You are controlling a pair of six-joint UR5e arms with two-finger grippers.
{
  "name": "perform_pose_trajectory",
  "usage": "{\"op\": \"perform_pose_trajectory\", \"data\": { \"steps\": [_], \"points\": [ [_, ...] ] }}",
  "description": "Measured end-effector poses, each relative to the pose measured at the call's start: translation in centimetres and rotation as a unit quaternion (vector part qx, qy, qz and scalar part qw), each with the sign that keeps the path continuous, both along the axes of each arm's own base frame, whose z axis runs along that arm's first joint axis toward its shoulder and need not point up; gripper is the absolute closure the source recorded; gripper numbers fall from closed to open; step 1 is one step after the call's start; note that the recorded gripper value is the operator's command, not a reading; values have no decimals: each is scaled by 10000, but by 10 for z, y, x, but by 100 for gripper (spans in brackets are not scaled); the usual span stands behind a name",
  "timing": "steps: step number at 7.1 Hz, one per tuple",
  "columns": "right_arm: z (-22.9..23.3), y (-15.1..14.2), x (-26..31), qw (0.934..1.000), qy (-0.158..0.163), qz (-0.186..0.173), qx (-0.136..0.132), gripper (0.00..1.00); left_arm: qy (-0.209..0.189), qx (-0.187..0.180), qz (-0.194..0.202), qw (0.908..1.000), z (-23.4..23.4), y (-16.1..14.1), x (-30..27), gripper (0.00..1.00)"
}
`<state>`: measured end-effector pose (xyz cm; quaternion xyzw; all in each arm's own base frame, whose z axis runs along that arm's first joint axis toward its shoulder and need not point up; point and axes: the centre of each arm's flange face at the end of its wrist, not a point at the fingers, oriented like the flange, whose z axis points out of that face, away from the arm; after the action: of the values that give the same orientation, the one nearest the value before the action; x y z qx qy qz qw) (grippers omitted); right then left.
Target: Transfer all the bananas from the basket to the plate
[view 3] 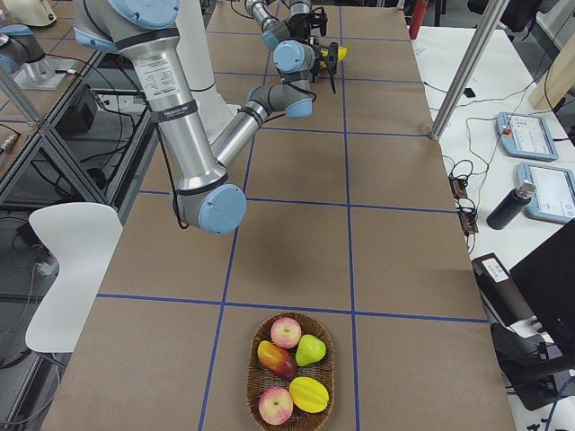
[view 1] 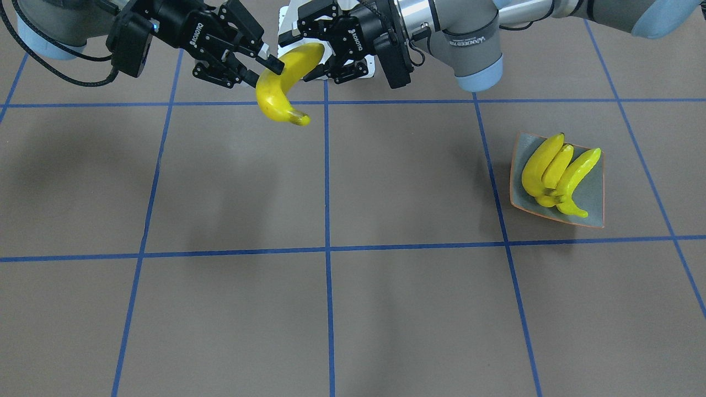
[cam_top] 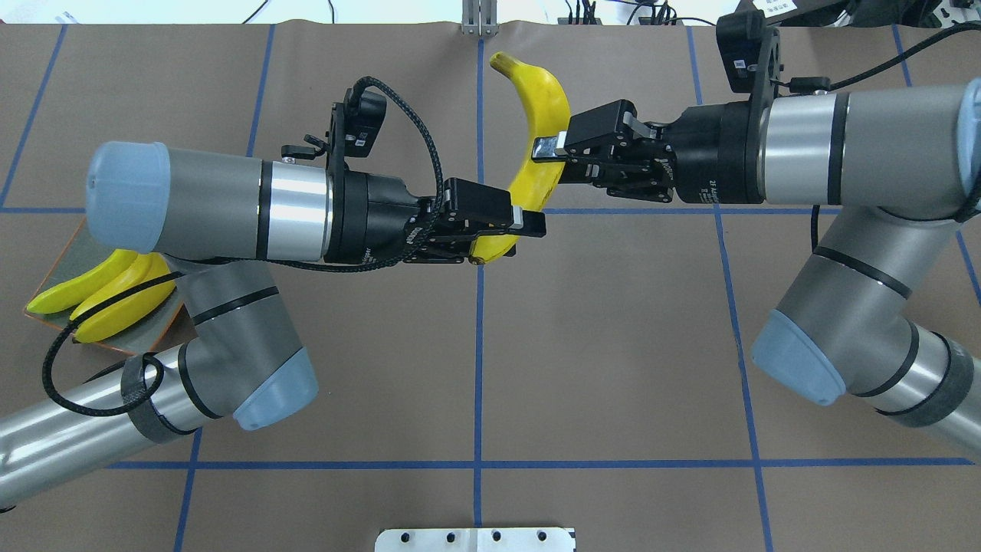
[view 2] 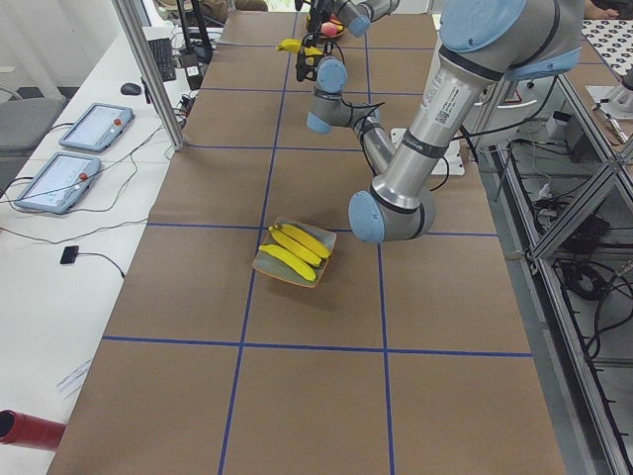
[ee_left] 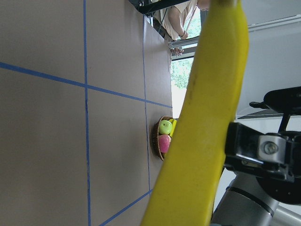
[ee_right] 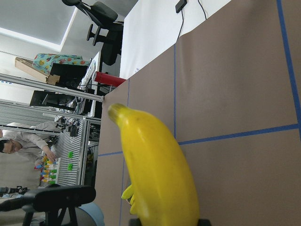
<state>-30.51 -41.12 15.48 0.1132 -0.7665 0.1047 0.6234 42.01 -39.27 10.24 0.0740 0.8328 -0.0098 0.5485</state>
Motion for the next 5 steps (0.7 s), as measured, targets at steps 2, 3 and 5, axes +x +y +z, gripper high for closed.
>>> {"op": "perform_pose_trajectory", "data": {
  "steps": [2, 3, 5],
  "points": [
    [-1, 0, -2, 10000, -12, 49, -2, 0, -42, 134, -38, 9999, 7, 1, 0, 100],
    [-1, -2, -1, 9999, -4, 102, 29, 0, -74, 130, -37, 9999, 11, 1, 1, 100],
    [5, -13, 11, 9996, 162, 227, 23, 0, -236, 56, -56, 9997, 32, -1, 1, 100]
  ]
}}
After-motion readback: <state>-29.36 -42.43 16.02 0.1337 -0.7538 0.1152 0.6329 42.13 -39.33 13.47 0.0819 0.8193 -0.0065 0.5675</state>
